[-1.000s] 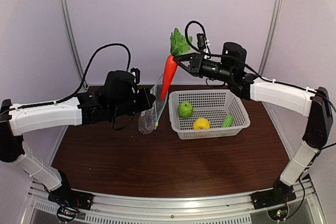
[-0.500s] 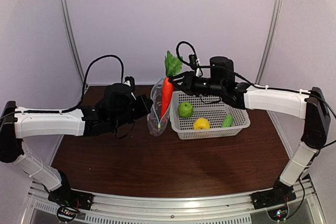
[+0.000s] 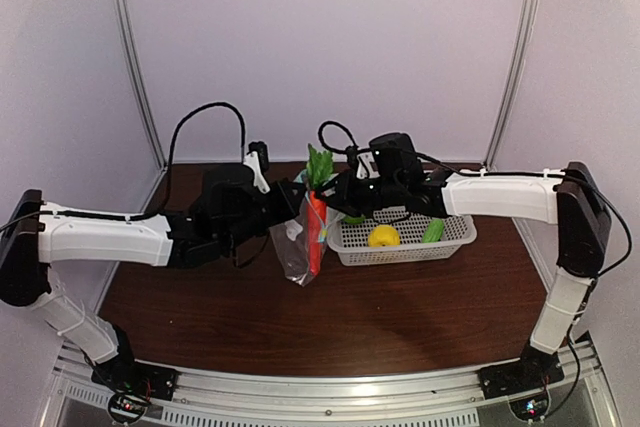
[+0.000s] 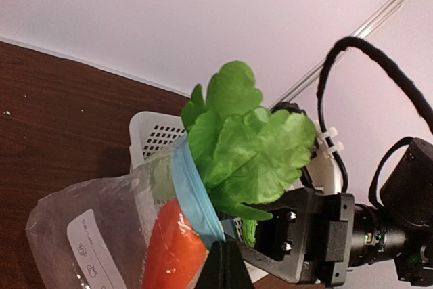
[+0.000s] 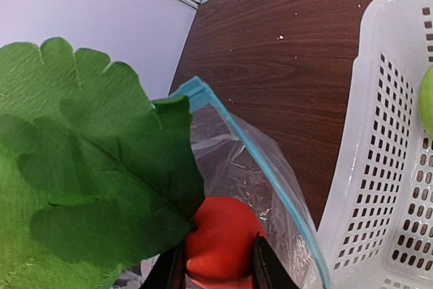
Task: Place the food in the zip-top bag and seal the zipper
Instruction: Place the fake vegetable in the zipper food storage bag.
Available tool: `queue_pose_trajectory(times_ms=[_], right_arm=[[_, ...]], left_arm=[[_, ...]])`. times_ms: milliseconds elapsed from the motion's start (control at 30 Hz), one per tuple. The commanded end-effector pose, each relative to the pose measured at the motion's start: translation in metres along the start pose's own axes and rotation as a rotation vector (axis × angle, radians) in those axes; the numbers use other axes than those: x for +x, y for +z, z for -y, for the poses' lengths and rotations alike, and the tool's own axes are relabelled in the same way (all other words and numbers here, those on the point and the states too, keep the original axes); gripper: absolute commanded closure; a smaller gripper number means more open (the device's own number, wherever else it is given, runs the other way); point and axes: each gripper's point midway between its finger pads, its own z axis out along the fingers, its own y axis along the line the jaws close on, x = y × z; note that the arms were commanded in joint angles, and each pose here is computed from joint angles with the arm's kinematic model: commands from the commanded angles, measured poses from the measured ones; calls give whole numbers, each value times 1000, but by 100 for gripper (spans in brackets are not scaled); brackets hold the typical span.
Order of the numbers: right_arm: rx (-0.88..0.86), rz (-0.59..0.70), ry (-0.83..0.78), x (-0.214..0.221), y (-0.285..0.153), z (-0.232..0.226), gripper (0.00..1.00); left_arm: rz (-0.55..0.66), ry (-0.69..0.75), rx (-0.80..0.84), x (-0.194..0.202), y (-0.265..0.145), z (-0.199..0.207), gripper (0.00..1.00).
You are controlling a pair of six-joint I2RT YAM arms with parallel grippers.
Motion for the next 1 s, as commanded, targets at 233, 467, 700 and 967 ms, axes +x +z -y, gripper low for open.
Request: queue_pose_trajectory(times_ms=[233,467,700,967], right_arm=[[50,-79,208,16,16,15,90],[56,-95,77,14,16,9,50],[9,-35,-206,-23,-30,-27,26],[135,-35,-339,-21,-46,4,33]], left_arm=[[-92,170,42,37,6,9,100],[-110,236,-11,48,-3,-13,100],[-85,294,-41,40,-18,-25,100],[-60,306,-58,24,-35,-26,100]])
